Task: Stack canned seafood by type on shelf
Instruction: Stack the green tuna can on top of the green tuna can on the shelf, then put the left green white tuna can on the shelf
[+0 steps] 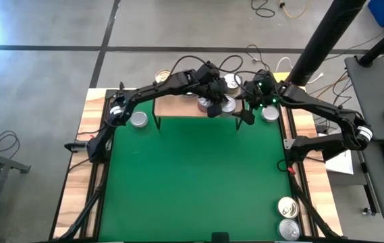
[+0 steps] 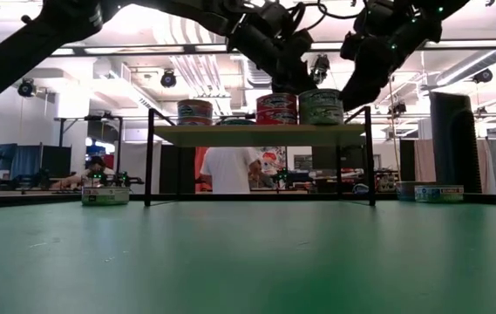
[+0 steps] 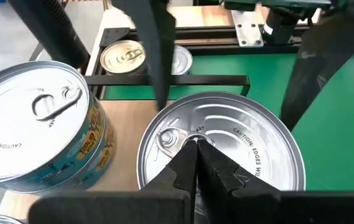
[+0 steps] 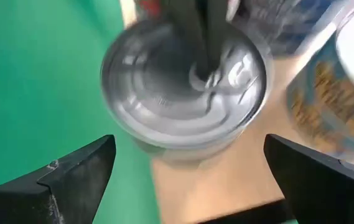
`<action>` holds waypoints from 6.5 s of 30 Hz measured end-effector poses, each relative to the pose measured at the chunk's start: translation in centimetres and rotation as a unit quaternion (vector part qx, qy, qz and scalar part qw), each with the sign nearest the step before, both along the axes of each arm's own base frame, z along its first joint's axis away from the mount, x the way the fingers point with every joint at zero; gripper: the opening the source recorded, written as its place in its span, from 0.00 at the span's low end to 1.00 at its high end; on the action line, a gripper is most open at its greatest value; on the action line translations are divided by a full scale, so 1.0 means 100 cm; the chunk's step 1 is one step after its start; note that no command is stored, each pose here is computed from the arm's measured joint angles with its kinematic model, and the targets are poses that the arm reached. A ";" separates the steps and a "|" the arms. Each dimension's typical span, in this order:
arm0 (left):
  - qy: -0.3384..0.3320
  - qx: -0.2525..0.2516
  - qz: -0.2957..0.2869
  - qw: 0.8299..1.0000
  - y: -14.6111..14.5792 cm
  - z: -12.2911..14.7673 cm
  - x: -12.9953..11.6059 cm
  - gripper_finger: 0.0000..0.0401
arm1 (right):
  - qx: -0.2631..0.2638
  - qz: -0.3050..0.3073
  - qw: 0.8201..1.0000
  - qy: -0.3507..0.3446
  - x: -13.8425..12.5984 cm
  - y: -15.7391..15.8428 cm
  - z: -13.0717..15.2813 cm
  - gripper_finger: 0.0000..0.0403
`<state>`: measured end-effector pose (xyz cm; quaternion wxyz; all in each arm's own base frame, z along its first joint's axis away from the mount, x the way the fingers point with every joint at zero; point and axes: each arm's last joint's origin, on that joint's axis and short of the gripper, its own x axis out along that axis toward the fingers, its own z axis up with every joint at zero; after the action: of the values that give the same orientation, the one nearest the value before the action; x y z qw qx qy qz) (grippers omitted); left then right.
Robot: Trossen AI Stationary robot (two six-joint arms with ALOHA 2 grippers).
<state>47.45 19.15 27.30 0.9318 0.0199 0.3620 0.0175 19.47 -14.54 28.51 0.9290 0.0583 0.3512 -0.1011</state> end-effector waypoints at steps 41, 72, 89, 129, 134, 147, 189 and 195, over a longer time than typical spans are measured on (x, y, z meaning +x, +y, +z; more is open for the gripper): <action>0.091 0.053 0.115 0.988 -0.048 0.066 -0.132 0.00 | -0.032 -0.045 0.997 -0.059 0.007 -0.005 0.032 0.46; 0.013 0.077 0.128 0.989 -0.045 0.003 -0.113 0.00 | -0.094 -0.081 0.992 -0.014 0.003 -0.003 0.030 0.54; -0.045 0.087 0.109 0.989 -0.102 0.047 -0.143 0.00 | -0.071 0.048 0.988 -0.126 0.014 0.080 0.071 0.59; -0.201 -0.044 -0.036 0.978 -0.248 -0.094 -0.217 0.00 | -0.042 0.072 0.958 0.273 0.055 0.220 -0.056 0.95; -0.149 -0.047 0.033 0.987 -0.229 -0.121 -0.208 0.00 | -0.028 0.078 0.946 0.313 0.043 0.218 -0.072 0.95; 0.039 -0.111 0.202 0.972 -0.186 -0.080 -0.257 0.00 | -0.061 0.114 0.971 0.202 0.036 0.182 0.009 0.95; -0.250 -0.259 0.769 0.528 -0.094 -0.065 -0.336 0.00 | 0.094 -0.112 0.977 0.158 -0.018 0.163 0.119 0.95; -0.258 -0.284 0.806 0.450 -0.087 -0.080 -0.330 0.00 | 0.110 -0.083 0.983 0.122 0.000 0.181 0.100 0.95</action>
<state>14.49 10.50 19.33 0.5044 -0.5518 -0.0567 0.6617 19.50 3.53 38.56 0.8553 0.1763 0.4652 -0.1447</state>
